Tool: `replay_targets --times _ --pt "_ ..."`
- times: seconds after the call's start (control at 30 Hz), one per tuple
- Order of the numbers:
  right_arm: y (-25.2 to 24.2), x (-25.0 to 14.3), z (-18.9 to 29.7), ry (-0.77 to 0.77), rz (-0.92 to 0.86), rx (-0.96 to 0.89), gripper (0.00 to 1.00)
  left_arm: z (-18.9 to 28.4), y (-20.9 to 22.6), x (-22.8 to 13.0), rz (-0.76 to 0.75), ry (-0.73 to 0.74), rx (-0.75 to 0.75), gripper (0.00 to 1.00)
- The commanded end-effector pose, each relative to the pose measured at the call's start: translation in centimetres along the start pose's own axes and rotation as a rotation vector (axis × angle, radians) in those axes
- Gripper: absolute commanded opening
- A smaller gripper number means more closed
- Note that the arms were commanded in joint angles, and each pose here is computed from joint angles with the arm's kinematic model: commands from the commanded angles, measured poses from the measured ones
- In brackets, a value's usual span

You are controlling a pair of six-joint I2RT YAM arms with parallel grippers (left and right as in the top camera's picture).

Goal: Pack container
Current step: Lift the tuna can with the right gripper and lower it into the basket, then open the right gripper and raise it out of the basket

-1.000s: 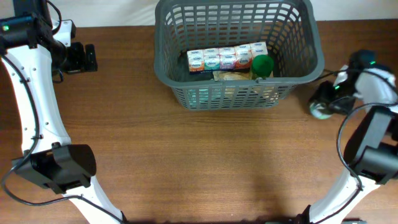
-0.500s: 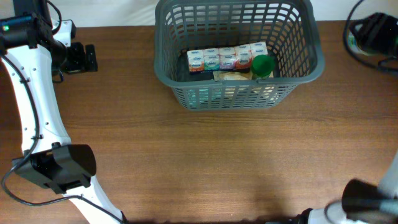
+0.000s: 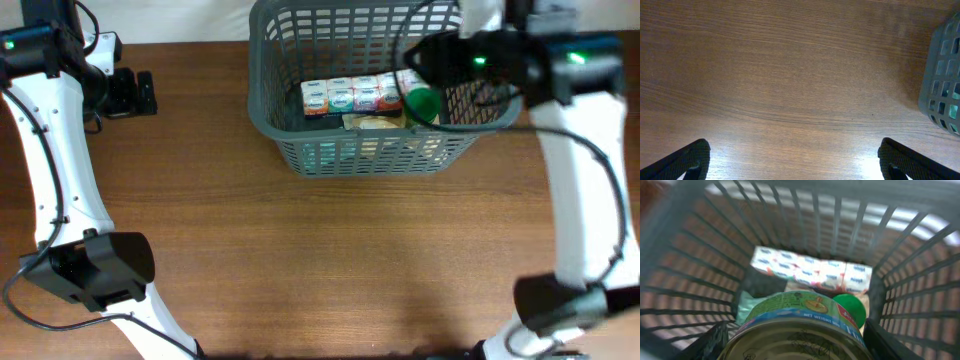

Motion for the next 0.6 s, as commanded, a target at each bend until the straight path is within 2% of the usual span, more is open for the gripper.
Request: replay_targets --times 0.0,0.13,0.23,0.57 --pt "-0.7 -0.8 -5.1 0.107 0.004 -0.007 0.06 0.0 0.0 -0.1 0.015 0.003 -0.010 0.99" --pt "-0.2 -3.2 -12.1 0.286 -0.014 0.051 0.06 0.0 0.0 -0.1 0.015 0.003 -0.010 0.99" --pt "0.9 -4.2 -14.5 0.347 -0.002 0.076 0.06 0.0 0.0 -0.1 0.015 0.003 -0.010 0.99" --pt "1.6 -5.9 -16.7 0.406 0.011 0.077 0.08 0.0 0.0 -0.1 0.015 0.003 -0.010 0.99"
Point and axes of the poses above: each gripper's point midway between its finger pads, its own z axis back along the fingers, its own y axis along the line the jaws close on, x = y × z, the point moved 10 cm from there along z, back along the fingers, and after that the axes turned 5 degrees about z, right-handed, at the moved point
